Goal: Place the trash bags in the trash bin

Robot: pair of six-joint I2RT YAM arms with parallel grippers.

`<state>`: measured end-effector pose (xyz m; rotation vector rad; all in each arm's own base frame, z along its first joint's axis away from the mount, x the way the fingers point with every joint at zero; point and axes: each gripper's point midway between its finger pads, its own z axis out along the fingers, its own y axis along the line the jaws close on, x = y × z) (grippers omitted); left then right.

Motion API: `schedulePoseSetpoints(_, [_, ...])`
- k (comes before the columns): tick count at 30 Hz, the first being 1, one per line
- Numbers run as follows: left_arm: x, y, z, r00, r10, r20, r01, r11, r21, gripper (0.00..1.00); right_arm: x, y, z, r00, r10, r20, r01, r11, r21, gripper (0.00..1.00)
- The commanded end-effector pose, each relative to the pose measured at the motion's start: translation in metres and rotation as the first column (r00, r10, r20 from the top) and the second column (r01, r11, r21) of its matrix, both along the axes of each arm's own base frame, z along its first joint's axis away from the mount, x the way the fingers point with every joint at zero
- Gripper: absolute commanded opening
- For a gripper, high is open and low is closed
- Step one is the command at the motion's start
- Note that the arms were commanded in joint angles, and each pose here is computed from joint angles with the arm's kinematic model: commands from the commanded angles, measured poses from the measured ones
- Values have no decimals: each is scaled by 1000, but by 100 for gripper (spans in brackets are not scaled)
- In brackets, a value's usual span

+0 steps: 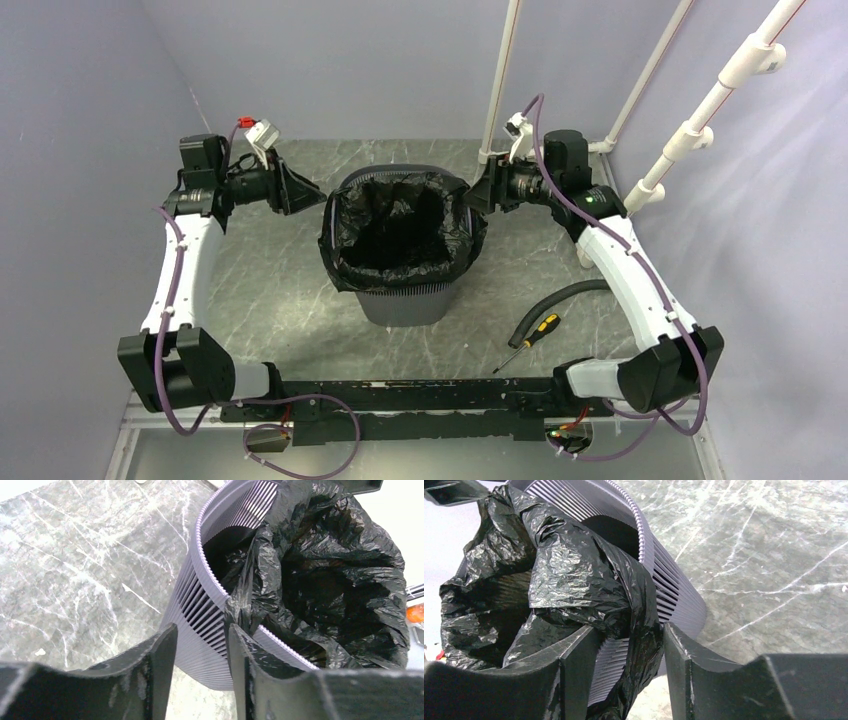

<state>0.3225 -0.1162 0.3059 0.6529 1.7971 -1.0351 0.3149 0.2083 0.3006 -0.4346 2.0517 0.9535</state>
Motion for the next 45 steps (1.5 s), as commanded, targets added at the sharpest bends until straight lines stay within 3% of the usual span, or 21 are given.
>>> schedulePoseSetpoints(1, [3, -6, 4, 996, -65, 63, 66, 998, -3, 44, 8, 7, 29, 992, 54, 111, -58, 998, 33, 50])
schedulePoseSetpoints(6, [4, -9, 3, 995, -85, 54, 86, 996, -16, 31, 8, 10, 29, 992, 75, 100, -79, 996, 34, 41])
schedulePoseSetpoints(11, [5, -9, 3, 996, -75, 42, 76, 997, -8, 16, 13, 6, 31, 994, 43, 104, -45, 999, 17, 57])
schedulePoseSetpoints(19, [10, -8, 0, 998, -65, -19, 64, 998, -24, 4, 14, 6, 36, 994, 42, 102, -44, 999, 24, 60])
schedulePoseSetpoints(21, [9, -8, 1, 998, -64, -22, 64, 998, -25, 12, 14, 6, 36, 994, 40, 101, -43, 999, 23, 60])
schedulePoseSetpoints(25, [9, -5, 8, 1000, -27, 7, 27, 1000, 1, 44, 13, 7, 36, 995, 43, 94, -45, 999, 27, 61])
schedulePoseSetpoints(28, [8, 0, 16, 999, 3, 36, -4, 1000, 27, 54, 13, 7, 36, 995, 43, 89, -46, 999, 29, 61])
schedulePoseSetpoints(34, [-3, 10, 23, 999, -1, 45, -1, 999, 44, 61, 13, 6, 32, 996, 38, 77, -40, 999, 22, 62])
schedulePoseSetpoints(45, [-32, -6, 18, 972, -182, 151, 183, 983, 9, 65, 13, 6, 28, 997, 43, 68, -45, 999, 20, 63])
